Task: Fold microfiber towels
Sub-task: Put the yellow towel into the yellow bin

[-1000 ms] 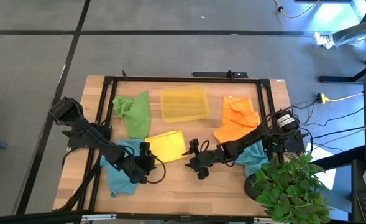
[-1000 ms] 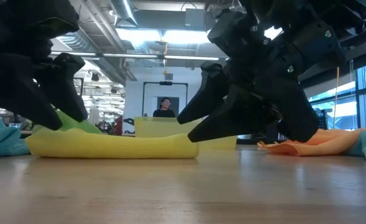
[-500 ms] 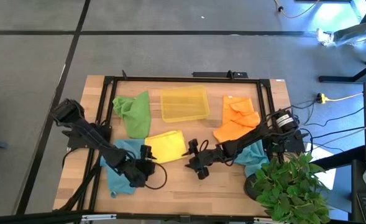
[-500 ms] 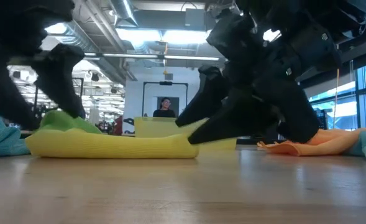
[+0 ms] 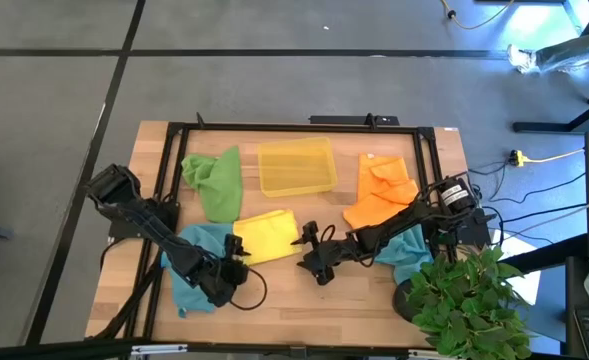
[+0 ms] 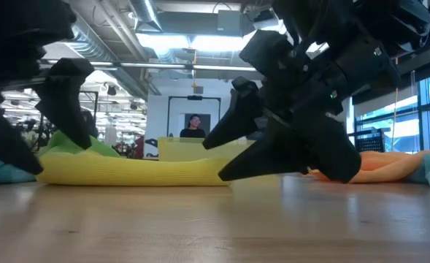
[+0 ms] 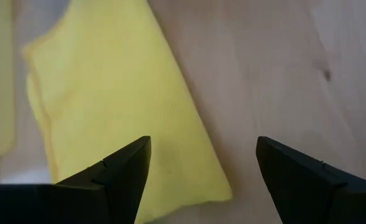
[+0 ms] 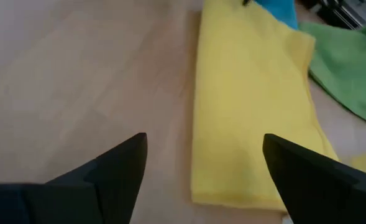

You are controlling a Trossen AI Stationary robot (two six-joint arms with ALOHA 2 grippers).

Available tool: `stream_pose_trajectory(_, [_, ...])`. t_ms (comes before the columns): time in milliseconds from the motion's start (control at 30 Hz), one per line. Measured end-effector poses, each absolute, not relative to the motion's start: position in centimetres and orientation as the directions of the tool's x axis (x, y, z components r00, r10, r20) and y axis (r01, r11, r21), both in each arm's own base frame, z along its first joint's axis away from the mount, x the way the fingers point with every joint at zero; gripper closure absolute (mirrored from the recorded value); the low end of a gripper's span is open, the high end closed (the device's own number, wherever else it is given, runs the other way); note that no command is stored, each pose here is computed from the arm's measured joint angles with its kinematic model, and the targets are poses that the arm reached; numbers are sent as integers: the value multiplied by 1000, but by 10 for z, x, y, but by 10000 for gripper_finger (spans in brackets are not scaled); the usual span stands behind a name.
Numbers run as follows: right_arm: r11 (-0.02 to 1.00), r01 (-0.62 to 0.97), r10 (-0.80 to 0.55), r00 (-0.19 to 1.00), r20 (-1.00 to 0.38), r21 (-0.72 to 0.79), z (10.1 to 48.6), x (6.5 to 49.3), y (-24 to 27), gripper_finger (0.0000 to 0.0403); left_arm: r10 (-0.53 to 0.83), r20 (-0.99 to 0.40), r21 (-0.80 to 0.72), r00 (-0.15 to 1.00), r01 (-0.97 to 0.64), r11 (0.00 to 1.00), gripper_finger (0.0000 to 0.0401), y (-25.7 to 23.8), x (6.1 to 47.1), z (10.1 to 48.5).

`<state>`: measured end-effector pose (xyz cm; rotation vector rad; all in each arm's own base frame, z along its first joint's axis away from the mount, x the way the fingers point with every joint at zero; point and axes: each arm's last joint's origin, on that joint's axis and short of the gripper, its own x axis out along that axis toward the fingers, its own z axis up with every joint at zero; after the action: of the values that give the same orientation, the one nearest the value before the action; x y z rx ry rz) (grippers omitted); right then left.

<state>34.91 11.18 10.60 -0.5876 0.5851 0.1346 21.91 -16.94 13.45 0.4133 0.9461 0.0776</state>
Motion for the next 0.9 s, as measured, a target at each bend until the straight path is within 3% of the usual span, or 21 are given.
stream_pose_trajectory(600, [808,-289,-82,807,-585,-512,84,356,97,83,357,-782,480,511,129,868,119,-165,215,116])
stream_pose_trajectory(900, [789,-271,-131,802,-582,-552,83,356,94,101,383,-778,505,498,133,853,122,-162,215,115])
